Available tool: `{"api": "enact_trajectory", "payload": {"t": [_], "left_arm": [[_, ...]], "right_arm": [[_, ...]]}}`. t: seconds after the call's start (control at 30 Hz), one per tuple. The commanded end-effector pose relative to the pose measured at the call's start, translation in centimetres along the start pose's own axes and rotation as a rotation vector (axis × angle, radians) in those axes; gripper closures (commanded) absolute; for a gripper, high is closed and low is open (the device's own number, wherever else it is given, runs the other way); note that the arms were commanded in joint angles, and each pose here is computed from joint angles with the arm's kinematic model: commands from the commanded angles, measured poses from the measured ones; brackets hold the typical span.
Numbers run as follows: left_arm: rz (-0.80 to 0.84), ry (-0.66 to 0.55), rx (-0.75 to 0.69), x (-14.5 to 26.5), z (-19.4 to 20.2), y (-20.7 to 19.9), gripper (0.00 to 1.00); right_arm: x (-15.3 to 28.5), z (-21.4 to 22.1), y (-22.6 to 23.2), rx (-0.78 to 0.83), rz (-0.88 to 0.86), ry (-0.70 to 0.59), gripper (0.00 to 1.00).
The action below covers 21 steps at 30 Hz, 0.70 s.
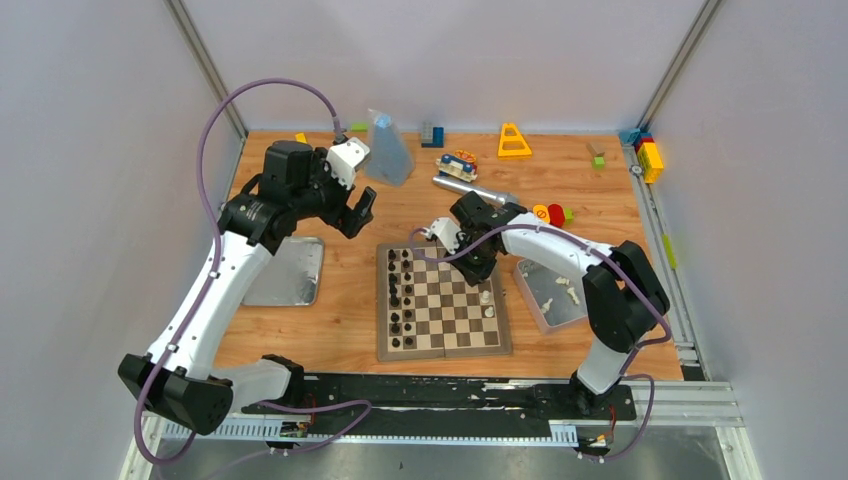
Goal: Set up the chess pieces on the board
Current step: Place the chess piece on the chessboard.
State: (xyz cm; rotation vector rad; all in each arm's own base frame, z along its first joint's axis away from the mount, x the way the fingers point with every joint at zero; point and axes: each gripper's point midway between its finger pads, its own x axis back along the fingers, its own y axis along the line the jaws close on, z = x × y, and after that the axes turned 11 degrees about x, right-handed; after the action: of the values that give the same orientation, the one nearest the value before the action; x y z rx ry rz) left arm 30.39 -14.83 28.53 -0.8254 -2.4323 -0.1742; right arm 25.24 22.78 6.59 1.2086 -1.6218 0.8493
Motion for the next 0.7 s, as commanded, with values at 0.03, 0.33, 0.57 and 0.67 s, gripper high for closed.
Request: {"api": "enact_trajectory", "payload": {"t": [0.03, 0.33, 0.57, 0.67], "left_arm": [[-0.006, -0.049, -0.023, 0.8, -0.9, 0.1, 0.00], [-0.004, -0.045, -0.022, 0.6, -0.8, 0.1, 0.00], [-0.004, -0.042, -0.022, 0.5, -0.7, 0.1, 0.00], [-0.004, -0.043, -0.022, 0.5, -0.7, 0.1, 0.00]], "right_arm": [[-0.4, -1.8, -0.9, 0.013, 0.034, -0.032, 1.00], [-0.7, -1.1, -0.6, 0.017, 0.033, -0.004, 1.00], [-0.9, -0.5, -0.5, 0.024, 0.033, 0.023, 0.99], [-1.0, -0.5, -0.3, 0.024, 0.026, 0.024, 0.99]]}}
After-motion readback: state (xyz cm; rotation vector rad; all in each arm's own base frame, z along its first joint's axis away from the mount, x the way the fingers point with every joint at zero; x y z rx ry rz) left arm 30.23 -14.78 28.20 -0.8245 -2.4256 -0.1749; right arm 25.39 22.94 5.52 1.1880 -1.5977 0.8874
